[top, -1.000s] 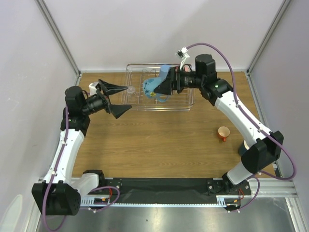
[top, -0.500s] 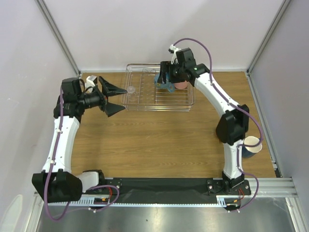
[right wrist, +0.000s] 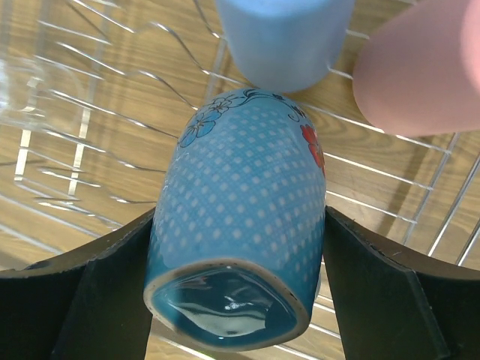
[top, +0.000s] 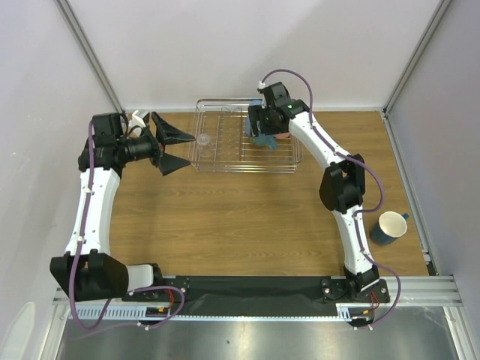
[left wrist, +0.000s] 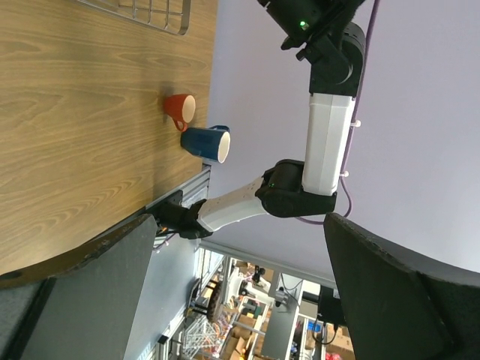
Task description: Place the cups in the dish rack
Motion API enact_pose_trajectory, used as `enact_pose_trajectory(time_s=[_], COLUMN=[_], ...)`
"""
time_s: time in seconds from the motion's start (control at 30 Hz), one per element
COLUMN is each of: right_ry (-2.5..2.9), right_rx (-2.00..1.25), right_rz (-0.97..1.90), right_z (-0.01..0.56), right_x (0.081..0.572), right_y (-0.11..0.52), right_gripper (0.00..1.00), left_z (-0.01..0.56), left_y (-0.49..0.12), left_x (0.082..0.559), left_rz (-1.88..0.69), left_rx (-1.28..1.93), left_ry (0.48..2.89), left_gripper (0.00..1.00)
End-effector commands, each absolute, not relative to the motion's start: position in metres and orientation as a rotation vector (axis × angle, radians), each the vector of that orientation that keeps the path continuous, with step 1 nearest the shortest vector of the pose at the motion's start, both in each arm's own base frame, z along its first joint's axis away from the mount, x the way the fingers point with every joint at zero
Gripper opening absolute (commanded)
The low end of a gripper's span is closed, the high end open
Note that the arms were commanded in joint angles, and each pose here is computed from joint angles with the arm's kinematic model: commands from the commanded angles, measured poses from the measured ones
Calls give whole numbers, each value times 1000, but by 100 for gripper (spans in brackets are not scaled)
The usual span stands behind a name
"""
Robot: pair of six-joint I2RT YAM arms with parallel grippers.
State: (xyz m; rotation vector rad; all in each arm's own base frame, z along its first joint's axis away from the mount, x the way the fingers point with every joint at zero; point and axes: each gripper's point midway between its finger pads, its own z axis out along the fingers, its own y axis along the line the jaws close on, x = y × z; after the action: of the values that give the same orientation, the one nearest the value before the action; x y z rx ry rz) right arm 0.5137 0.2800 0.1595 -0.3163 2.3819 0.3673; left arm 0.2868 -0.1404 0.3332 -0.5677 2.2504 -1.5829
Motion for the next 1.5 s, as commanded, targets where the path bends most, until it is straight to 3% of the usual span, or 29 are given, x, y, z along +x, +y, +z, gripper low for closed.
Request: enact_pose_trajectory(time_s=[0.0, 1.1, 1.47], right_ry=[2272, 2347, 2354], right_rx=[-316, -345, -356], right_rz=[325, 163, 173], right_z=[191, 130, 124], right_x=[530, 530, 531], right_y=[283, 304, 307], right_gripper=[0, 0, 20], left_z=[348, 350, 351], left_y=[-139, -137, -136], left_x=[285, 283, 281], left_rz=[-1593, -1619, -1625], left_rx=[-472, -446, -448], left_ry=[2228, 2225, 2218], left_gripper=[100, 100, 100])
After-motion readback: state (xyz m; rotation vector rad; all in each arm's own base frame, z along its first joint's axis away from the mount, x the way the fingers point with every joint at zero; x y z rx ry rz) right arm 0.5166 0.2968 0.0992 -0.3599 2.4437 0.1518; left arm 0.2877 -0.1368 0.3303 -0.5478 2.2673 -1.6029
